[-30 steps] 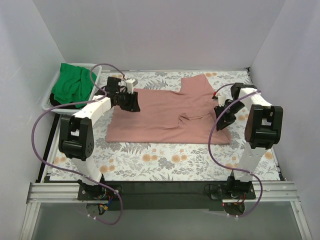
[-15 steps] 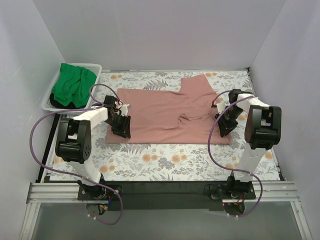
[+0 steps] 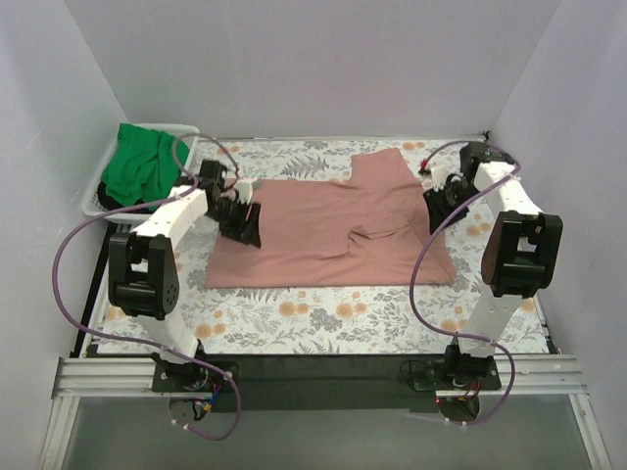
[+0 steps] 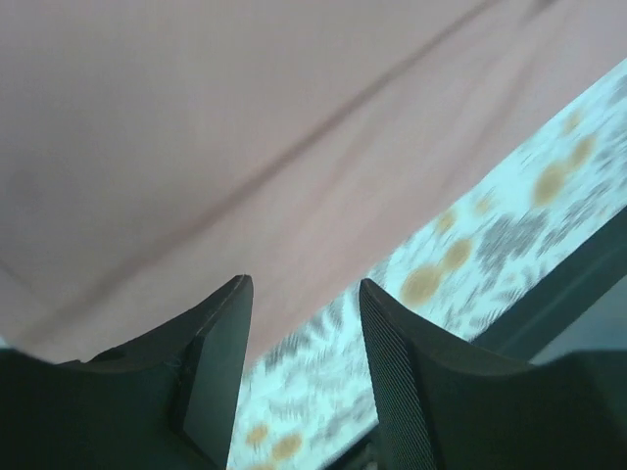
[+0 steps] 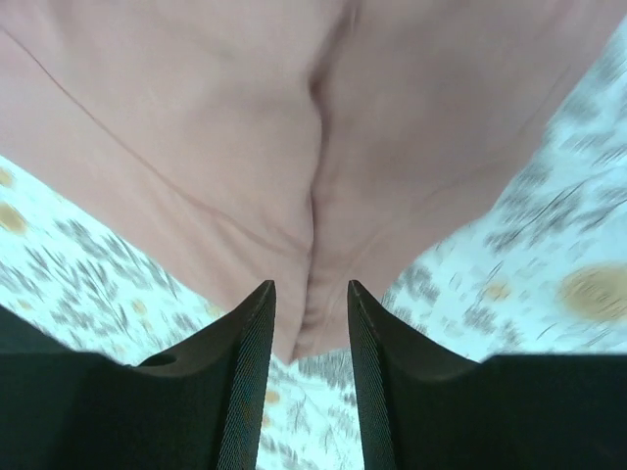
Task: Fold and stack the t-shirts
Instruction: Fold the tshirt
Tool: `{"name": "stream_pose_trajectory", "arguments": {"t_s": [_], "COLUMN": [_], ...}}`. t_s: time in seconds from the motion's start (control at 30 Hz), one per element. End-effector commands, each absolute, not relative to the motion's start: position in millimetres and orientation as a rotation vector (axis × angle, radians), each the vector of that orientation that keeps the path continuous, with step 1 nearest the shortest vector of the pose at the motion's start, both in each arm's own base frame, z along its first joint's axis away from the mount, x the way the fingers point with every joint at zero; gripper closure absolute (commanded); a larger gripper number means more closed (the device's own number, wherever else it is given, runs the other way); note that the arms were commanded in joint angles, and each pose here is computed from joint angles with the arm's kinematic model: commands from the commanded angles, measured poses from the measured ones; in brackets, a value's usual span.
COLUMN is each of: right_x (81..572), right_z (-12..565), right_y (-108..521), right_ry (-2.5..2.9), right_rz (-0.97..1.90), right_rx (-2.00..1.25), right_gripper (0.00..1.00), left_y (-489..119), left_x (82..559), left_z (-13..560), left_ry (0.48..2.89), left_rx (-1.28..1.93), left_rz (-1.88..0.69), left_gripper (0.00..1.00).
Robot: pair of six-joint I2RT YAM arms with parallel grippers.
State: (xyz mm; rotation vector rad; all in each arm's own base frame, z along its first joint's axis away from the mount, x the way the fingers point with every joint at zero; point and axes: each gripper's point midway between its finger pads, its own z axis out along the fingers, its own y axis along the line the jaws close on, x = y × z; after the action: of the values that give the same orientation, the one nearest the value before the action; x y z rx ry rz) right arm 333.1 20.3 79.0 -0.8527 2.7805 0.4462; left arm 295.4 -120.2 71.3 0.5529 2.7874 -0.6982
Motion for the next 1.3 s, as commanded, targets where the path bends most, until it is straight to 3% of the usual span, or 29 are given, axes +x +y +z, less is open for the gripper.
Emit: {"name": "stream_pose_trajectory", "arguments": {"t_s": [0.0,0.17,0.3,0.5,0.63,0.97,1.27], "right_x": [371.8,406.6,397.8,377.7,371.5,359.6,358.9], "right_z": [137.3,130.5,122.7,95.0,68.7,30.0,24.4], "right_y": [63.4,82.0,95.6,106.4,97.6,80.3,75.4], "right_ry": [2.572,2.565,2.576,2.637,2.709,2.809,2.819], "right_rz": [0.714,0.884,0.985,0.998,0.930,0.793,0.753], "right_rx": [-0.724,-0.617,-0.602,-0.592,-0.560,-0.553,-0.573], "right_gripper": [0.57,0.70,0.70,0.78,0.86,0.92,0.93], "left_y": [-195.1,-296.5,-382.5,-447.0,-455.0,-444.5,-430.0], "left_x": [363.2,396.9,382.0,358.9,349.1,384.8,440.1], "left_z": [172.7,181.4,174.6,124.2,92.1,44.6,59.9], "left_ry": [2.329,2.172,2.088,2.156,2.224,2.273,2.194], "left_rx": [0.754,0.876,0.949,0.982,0.982,0.874,0.754], "left_rz": [-0.944,-1.185,-1.356,-1.346,-1.291,-1.032,-0.927], "left_gripper": [0.53,0.54,0.62,0.73,0.76,0.78,0.76]}}
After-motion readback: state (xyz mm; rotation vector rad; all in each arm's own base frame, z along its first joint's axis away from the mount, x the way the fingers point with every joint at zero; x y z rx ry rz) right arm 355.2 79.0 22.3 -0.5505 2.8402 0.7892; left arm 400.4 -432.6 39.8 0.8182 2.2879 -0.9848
